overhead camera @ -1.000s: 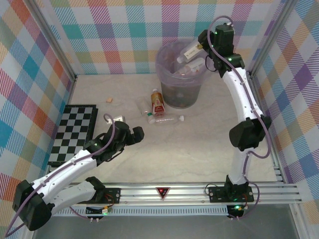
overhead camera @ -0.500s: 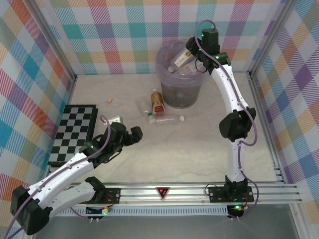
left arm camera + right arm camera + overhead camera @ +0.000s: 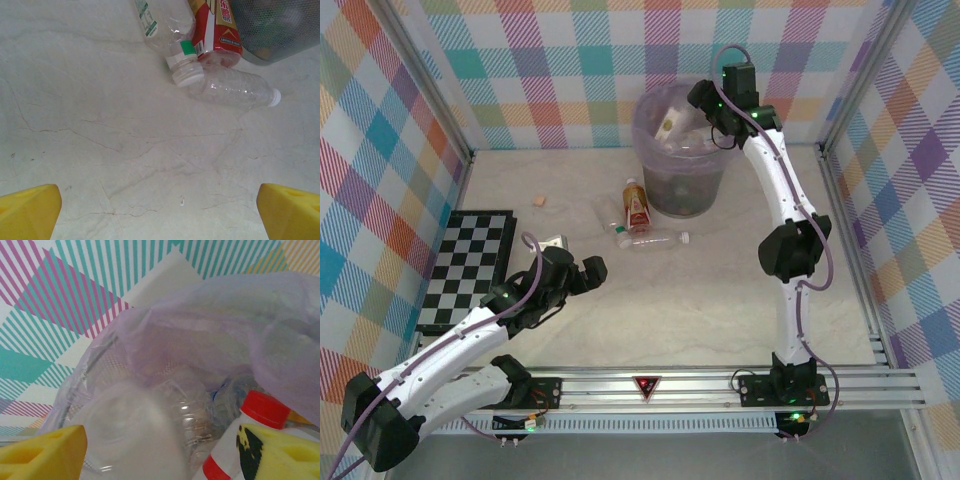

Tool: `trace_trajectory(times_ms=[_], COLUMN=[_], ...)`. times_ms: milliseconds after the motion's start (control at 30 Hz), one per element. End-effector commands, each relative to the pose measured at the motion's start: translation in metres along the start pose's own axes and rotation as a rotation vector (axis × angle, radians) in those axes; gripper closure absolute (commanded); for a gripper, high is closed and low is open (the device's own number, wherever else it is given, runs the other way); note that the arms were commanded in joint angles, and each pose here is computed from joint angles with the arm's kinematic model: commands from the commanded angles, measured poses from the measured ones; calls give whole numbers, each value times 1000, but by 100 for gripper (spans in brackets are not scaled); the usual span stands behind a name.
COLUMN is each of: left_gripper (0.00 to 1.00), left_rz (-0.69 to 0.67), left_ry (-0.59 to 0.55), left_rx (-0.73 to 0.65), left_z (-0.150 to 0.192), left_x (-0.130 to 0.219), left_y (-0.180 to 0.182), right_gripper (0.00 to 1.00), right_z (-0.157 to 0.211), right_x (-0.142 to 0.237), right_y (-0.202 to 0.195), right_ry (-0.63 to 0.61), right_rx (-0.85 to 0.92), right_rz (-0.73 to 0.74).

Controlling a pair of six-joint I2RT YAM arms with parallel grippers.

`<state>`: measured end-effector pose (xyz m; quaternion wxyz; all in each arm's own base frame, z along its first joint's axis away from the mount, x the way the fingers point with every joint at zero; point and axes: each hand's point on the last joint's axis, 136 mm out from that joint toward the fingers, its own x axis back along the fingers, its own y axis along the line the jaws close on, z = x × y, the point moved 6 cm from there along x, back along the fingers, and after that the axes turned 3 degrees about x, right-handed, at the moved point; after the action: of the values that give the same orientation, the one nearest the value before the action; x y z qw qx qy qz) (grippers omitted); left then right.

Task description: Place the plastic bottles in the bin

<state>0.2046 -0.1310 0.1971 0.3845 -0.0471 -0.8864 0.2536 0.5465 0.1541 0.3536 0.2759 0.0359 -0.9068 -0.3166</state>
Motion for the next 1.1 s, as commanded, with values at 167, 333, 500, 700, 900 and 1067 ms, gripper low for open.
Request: trace_trajectory(times_ms=[167,333,500,700,900,1067], left_gripper=[0,0,0,0,0,0], left_rz=[-14,-17,-21,-35,-92,-25], left_ry=[36,43,35,34,8,9], left_rx=[10,2,-6,-23,46,178], left_z=[7,6,3,-5,-25,-50], left_x=[-7,-8,-11,-22,-38,-69], left_y=[6,4,0,-11,-18,-24], right_gripper=[22,21,20,19,19,17], right_z=[-32,-32,-16,30,83,118], right_x=[74,109,153,198,215,218], right_y=[19,29,25,-2,-39,-63], right_ry=[-115,-99,-90,-56,72,197], right_rx=[114,229,375,530,522,469], right_rz=[-14,-75,-140,-222,-241,-239])
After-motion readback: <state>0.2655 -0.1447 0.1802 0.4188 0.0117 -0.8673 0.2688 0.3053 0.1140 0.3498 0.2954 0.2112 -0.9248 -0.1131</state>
